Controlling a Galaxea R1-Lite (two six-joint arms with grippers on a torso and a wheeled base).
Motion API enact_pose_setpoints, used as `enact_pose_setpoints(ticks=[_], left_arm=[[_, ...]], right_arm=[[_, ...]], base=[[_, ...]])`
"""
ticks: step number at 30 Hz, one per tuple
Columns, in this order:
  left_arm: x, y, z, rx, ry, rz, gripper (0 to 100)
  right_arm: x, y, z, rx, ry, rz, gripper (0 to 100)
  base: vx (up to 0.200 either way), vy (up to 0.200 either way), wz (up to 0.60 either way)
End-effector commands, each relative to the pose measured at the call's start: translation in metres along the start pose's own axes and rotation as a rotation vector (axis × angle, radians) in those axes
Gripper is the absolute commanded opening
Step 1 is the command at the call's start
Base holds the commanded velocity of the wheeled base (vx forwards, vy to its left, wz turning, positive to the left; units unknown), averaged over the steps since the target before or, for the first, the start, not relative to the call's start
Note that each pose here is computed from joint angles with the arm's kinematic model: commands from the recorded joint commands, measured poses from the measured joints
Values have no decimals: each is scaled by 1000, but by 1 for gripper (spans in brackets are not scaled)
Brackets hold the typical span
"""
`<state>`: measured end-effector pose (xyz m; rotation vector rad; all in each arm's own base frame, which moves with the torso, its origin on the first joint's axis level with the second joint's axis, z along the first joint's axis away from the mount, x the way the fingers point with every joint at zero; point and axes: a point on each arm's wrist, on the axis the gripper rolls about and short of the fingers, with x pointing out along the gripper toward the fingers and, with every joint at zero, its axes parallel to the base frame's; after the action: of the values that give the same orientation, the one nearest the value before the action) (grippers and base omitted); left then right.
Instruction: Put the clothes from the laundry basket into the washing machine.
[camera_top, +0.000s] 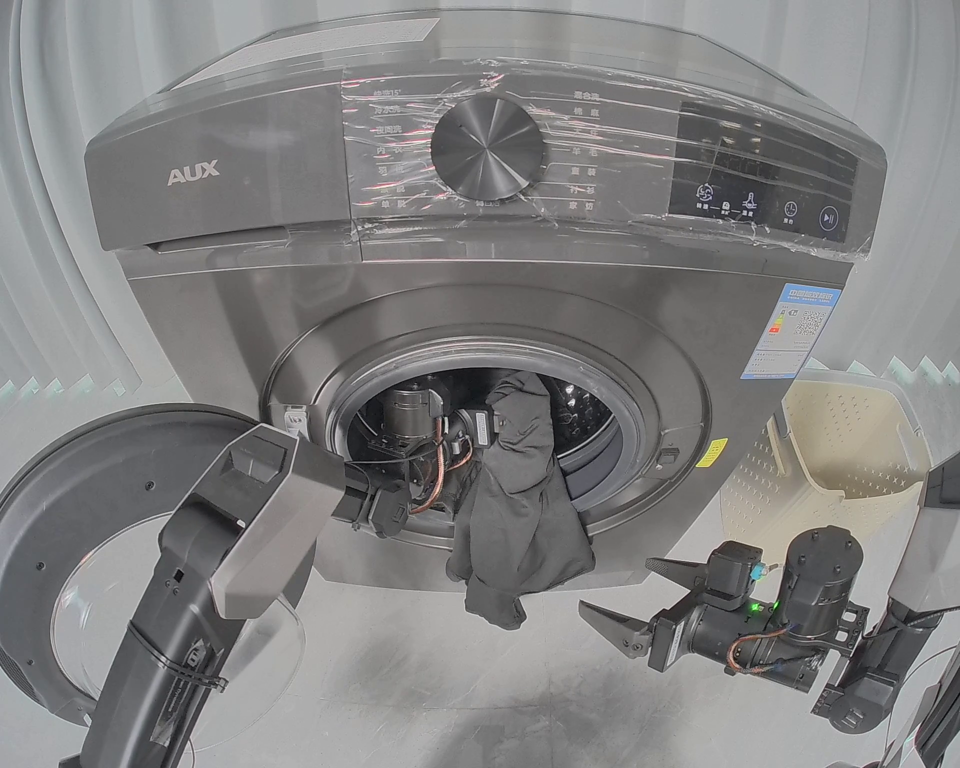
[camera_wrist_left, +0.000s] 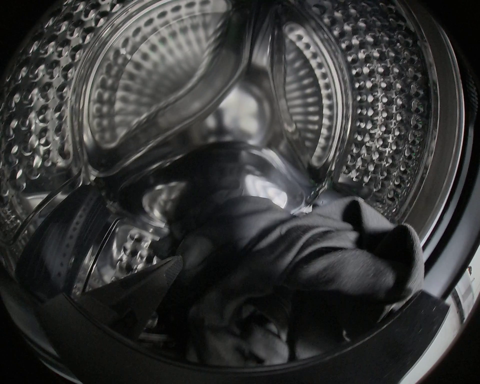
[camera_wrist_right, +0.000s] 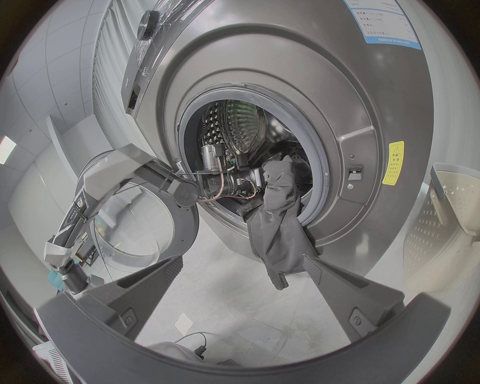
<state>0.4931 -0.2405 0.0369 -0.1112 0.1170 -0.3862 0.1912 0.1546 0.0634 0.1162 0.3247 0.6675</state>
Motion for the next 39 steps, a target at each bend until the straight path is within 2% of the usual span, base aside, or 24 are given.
enact_pose_setpoints(ticks=[1,6,7,15,16,18,20,24,30,31,36,37,39], left_arm=[[-44,-1,39,-13,109,14,100],[-69,-3,34,-7,196,-23,100],[-75,-9,29,-4,226,-56,100],[-78,-21,10,12,278,-98,100],[-76,-22,-1,20,301,-113,100],[-75,-22,-6,32,309,-120,100],[-70,-22,-20,50,327,-124,100],[-56,-22,-26,42,292,-117,100],[-48,-24,-23,34,252,-117,100],[-48,-24,-23,34,251,-117,0],[-46,-34,-22,18,237,-138,0],[-45,-36,-20,8,228,-145,0],[-41,-44,-13,-35,187,-158,0]], right_arm=[[0,0,-1,0,3,1,100],[0,1,-1,-1,6,5,100],[0,1,-1,-1,4,6,100],[0,1,-1,-1,7,4,100],[0,1,-1,-1,7,4,100],[0,1,-1,1,7,4,100],[0,1,-2,0,9,5,100],[0,1,-2,0,9,5,100],[0,2,-2,0,9,6,100],[0,2,-2,0,9,6,100],[3,1,-6,0,29,4,100],[2,1,-7,-2,32,3,100],[2,1,-7,0,32,3,100]], base=[[0,0,0],[0,0,0],[0,0,0],[0,0,0],[0,0,0],[0,0,0],[0,0,0],[0,0,0],[0,0,0],[0,0,0],[0,0,0],[0,0,0],[0,0,0]])
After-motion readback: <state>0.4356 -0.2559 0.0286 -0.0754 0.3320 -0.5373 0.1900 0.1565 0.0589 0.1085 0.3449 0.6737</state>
